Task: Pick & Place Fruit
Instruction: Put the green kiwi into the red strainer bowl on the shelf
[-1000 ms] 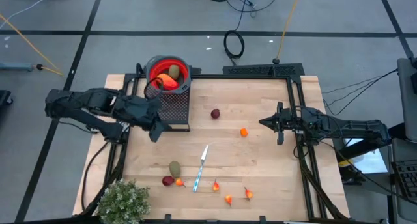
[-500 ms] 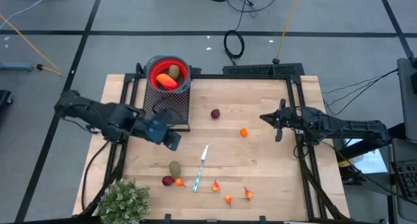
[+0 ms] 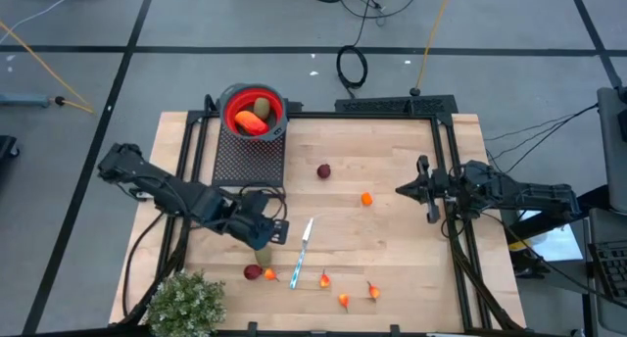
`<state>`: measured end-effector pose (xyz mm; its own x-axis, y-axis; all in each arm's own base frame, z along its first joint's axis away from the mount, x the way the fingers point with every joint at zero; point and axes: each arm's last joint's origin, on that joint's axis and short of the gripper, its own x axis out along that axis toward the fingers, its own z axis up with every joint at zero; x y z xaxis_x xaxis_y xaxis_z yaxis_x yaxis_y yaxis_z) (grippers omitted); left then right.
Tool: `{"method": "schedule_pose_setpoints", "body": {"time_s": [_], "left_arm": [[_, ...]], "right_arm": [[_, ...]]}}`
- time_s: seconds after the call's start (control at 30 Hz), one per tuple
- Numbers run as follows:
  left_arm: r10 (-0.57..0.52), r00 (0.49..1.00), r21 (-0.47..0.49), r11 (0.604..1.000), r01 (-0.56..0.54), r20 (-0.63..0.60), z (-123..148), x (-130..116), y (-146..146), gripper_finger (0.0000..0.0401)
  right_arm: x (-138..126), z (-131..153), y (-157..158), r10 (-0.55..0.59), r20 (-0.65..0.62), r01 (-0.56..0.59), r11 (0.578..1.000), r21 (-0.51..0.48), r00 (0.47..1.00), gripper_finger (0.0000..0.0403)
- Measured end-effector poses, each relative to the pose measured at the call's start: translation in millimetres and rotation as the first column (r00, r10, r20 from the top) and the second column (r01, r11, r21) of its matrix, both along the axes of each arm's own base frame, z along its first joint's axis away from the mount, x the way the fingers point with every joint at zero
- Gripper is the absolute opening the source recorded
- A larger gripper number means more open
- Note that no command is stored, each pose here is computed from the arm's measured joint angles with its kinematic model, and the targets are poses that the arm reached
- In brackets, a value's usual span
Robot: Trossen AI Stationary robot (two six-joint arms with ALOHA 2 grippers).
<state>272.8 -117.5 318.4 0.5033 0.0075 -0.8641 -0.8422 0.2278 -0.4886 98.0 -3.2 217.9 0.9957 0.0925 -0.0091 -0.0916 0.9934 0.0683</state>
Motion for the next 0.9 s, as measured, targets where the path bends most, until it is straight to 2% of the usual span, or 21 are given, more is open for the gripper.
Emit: {"method": "schedule_pose_setpoints", "body": {"time_s": [0.2,0.37,0.7,0.9], "left_arm": [[0.060,0.997,-0.025,0.998,-0.061,-0.042,-13,6,-9,0.0010],[0.081,0.993,-0.028,0.996,-0.083,-0.082,-24,12,-15,0.0010],[0.099,0.983,-0.045,0.993,-0.107,-0.156,-41,20,-20,0.0011],[0.103,0.976,-0.026,0.994,-0.110,-0.191,-48,21,-21,0.0041]], "right_arm": [[-1,-1,3,0.089,-0.011,-0.089,0.996,0.003,0.996,0.0000],[-1,-7,3,0.091,-0.074,-0.091,0.996,0.014,0.993,0.0000],[-1,-6,3,0.090,-0.063,-0.090,0.996,0.010,0.994,0.0000],[-1,-6,3,0.090,-0.063,-0.090,0.996,0.011,0.994,0.0000]]}}
